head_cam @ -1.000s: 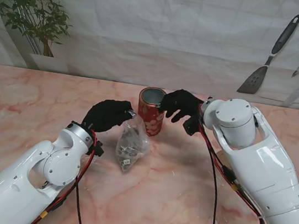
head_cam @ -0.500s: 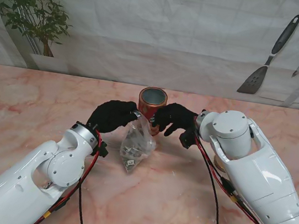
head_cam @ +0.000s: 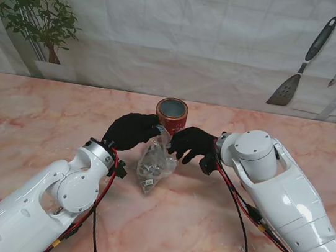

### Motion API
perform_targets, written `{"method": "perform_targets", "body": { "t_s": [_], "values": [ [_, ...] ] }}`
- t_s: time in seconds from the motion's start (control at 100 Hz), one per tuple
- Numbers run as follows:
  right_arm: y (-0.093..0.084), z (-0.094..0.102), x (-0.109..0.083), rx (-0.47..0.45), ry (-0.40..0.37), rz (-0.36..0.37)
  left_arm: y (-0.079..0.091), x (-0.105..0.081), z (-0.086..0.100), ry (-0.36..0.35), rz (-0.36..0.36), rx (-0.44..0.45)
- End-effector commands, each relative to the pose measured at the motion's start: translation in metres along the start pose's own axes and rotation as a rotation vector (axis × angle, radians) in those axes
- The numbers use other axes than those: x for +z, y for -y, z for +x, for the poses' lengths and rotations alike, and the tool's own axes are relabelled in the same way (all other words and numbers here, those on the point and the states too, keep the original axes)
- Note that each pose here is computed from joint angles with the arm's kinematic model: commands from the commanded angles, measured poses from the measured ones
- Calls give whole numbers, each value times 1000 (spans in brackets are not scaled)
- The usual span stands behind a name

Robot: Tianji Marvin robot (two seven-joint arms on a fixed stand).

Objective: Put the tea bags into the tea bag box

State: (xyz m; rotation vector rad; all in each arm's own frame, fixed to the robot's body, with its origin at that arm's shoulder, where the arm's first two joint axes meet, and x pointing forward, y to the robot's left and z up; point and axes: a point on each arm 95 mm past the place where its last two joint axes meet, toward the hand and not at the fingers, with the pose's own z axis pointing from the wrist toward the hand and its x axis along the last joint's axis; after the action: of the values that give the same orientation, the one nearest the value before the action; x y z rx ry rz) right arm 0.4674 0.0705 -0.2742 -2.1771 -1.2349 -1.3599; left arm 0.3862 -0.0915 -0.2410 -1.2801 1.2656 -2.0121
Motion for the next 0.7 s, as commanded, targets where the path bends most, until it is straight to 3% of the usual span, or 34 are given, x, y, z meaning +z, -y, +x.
{"method": "perform_targets", "body": {
  "t_s": [0.0, 0.69],
  "values": [
    [4, -4, 2, 9, -5, 23, 0, 3, 3, -8, -7, -7],
    [17, 3, -13, -30, -23, 76, 1, 14, 3, 3, -11, 14]
  ]
}}
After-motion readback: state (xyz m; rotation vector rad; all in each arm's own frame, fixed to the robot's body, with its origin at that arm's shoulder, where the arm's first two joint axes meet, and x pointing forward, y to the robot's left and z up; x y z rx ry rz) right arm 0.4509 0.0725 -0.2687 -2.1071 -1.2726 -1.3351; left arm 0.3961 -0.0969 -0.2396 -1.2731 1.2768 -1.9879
